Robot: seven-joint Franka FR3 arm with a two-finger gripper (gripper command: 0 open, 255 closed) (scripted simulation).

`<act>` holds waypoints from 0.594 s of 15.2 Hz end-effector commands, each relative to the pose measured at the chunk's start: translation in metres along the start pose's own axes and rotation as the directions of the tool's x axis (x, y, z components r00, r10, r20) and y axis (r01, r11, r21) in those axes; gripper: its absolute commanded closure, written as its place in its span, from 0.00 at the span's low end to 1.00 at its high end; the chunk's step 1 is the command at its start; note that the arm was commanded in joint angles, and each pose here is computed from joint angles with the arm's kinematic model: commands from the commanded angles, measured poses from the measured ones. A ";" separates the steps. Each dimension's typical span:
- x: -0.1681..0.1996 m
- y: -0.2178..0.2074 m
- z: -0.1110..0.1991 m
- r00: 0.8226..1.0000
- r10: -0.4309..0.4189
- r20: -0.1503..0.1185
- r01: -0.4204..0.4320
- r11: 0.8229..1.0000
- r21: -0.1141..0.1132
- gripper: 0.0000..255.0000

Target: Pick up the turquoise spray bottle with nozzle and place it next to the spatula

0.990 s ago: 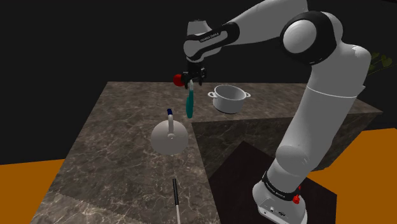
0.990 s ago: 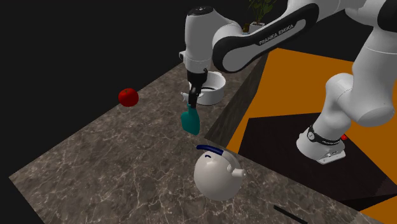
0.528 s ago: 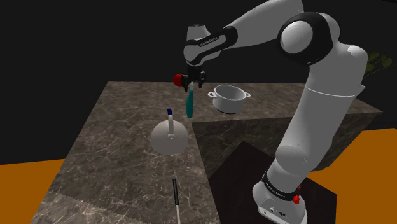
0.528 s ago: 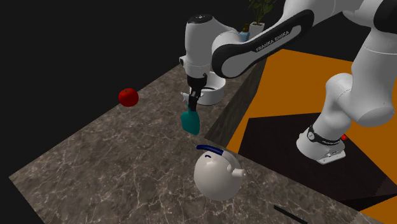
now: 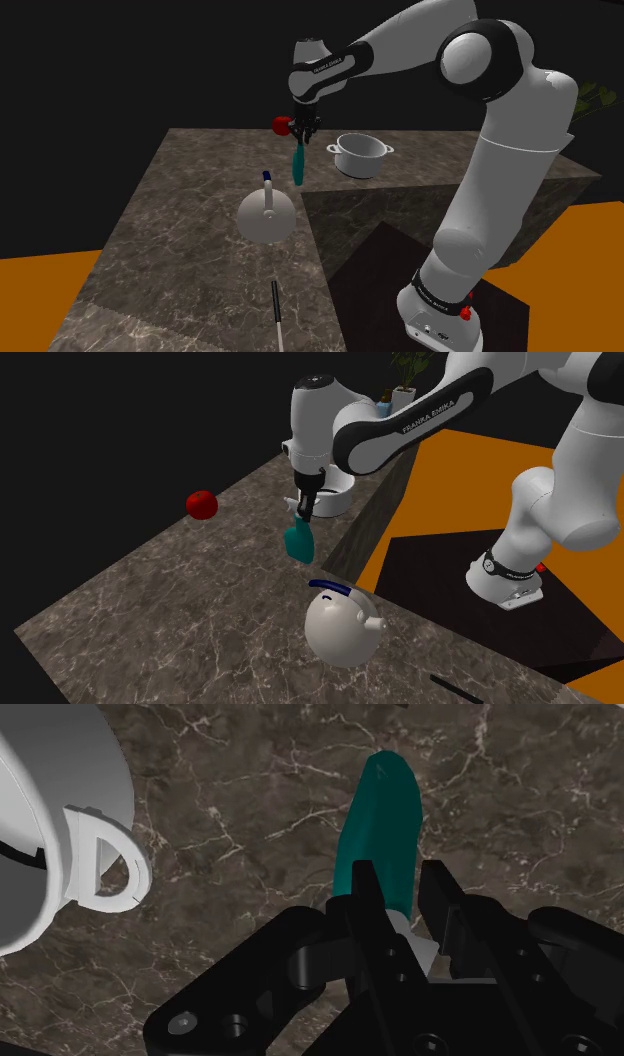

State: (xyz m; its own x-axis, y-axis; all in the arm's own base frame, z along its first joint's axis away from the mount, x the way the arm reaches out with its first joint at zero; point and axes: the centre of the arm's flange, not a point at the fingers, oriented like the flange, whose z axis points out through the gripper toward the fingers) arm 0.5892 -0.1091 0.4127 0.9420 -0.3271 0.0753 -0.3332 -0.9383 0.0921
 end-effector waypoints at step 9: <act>0.002 0.002 -0.021 1.000 0.000 0.000 0.000 1.000 0.000 1.00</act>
State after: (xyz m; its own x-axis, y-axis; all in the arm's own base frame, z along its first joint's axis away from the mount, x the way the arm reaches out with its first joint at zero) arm 0.5890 -0.1093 0.4293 0.9420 -0.3270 0.0752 -0.3331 -0.9384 0.0921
